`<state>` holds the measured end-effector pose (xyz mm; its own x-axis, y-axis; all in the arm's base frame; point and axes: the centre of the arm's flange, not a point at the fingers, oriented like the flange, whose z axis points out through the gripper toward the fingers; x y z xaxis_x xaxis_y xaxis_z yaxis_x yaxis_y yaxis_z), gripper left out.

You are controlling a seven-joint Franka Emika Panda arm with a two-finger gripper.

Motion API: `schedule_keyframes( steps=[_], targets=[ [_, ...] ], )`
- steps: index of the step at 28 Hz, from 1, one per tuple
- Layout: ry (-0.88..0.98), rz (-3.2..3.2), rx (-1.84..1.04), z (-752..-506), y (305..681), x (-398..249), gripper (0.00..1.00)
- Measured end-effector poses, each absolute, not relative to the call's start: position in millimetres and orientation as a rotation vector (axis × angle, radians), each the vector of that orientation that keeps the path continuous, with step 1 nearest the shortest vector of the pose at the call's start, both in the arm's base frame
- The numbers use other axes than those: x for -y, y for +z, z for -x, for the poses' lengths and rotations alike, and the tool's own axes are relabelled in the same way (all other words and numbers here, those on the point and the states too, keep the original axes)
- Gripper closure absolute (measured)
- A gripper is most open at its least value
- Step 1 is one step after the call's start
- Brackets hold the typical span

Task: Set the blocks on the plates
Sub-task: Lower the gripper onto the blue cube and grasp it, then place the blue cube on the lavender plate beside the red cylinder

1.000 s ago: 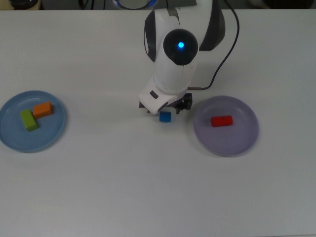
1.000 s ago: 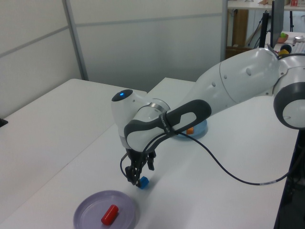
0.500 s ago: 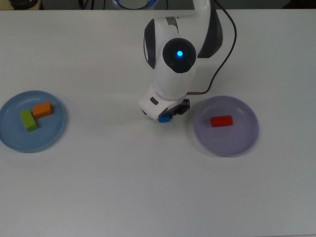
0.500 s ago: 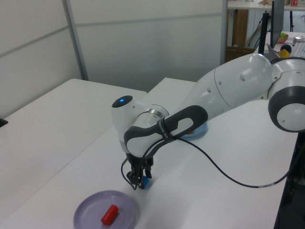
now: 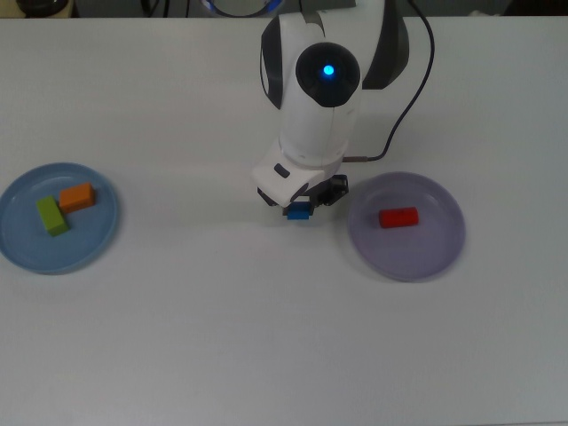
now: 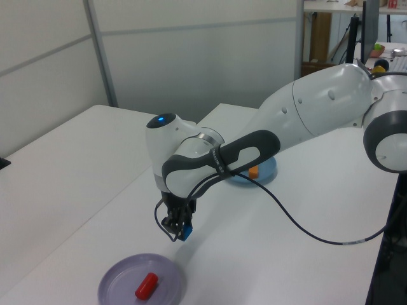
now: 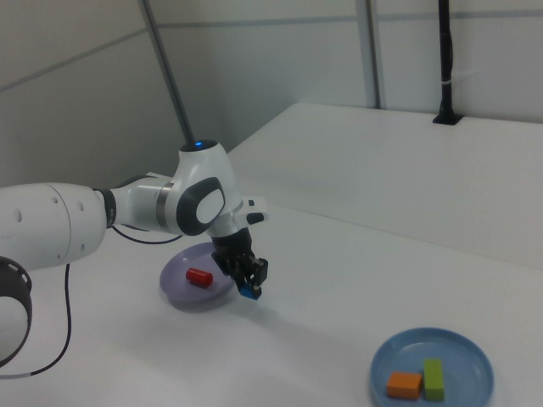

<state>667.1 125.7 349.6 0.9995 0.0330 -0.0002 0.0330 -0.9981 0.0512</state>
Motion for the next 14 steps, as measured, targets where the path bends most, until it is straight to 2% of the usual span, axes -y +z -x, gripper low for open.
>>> schedule_keyframes(
  steps=[7, 14],
  targets=[
    [0.033, -3.128, -0.171, -660.4, 358.7, -179.0, 0.61],
    [0.174, -3.169, -0.259, -649.2, 365.5, -247.2, 0.61]
  ],
)
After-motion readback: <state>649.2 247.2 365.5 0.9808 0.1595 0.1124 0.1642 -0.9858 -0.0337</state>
